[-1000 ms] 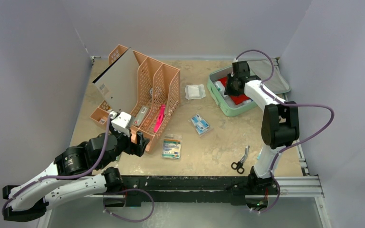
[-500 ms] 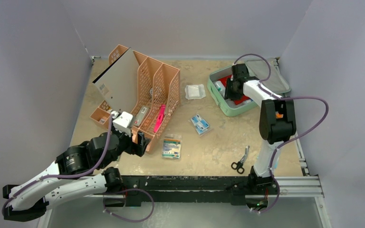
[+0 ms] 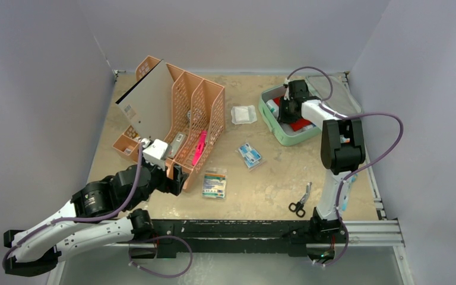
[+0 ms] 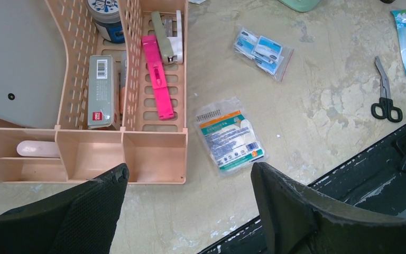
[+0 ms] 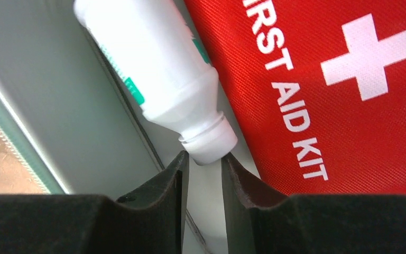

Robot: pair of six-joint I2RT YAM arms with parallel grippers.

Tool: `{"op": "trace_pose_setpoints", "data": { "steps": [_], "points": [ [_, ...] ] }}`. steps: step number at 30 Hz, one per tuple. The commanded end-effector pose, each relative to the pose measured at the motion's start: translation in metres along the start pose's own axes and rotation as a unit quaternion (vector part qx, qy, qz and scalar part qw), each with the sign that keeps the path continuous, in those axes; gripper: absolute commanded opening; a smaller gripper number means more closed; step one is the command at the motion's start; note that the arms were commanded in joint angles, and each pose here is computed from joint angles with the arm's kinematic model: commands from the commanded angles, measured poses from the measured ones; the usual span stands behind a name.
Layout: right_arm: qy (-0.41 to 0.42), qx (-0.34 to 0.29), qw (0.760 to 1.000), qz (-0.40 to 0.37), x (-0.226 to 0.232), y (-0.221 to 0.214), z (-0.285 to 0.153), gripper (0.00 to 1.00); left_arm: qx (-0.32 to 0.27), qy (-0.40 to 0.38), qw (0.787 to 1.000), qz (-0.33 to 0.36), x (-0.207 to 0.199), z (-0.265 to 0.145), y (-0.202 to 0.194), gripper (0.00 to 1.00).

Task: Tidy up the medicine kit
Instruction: Place the pill bottle in the medicine box.

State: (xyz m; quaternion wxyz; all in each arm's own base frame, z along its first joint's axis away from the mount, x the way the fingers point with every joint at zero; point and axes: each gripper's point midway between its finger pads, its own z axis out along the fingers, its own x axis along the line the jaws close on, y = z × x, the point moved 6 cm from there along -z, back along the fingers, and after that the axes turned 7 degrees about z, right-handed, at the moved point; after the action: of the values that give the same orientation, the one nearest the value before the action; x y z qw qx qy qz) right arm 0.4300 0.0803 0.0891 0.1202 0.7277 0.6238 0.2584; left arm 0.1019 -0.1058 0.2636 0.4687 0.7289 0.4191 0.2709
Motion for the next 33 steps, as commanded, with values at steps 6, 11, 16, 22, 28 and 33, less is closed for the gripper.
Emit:
{"op": "trace_pose_setpoints", "data": {
  "steps": [6,11,16,22,28,33],
  "points": [
    [0.062,-0.041,0.996,-0.042,0.018,0.021,-0.013,0.30,0.004,0.010,1.000,0.000,0.000,0.003,-0.001,0.84],
    [0.099,-0.034,0.993,-0.053,0.026,0.021,-0.021,0.30,0.006,0.011,1.000,0.002,0.000,0.004,-0.001,0.84],
    [0.090,-0.031,0.994,-0.049,0.027,0.023,-0.035,0.31,0.010,0.008,1.000,0.004,-0.002,0.006,-0.001,0.84],
    [0.073,-0.036,0.996,-0.022,0.028,0.032,-0.060,0.40,0.010,0.007,1.000,0.004,-0.002,0.006,-0.001,0.84],
    [0.084,-0.071,0.994,0.005,0.032,0.054,-0.064,0.36,0.011,0.010,1.000,0.005,-0.002,0.006,-0.002,0.84],
    [0.091,-0.079,0.993,0.019,0.037,0.075,-0.041,0.36,0.014,0.014,1.000,0.007,-0.001,0.007,-0.002,0.84]
  ]
}}
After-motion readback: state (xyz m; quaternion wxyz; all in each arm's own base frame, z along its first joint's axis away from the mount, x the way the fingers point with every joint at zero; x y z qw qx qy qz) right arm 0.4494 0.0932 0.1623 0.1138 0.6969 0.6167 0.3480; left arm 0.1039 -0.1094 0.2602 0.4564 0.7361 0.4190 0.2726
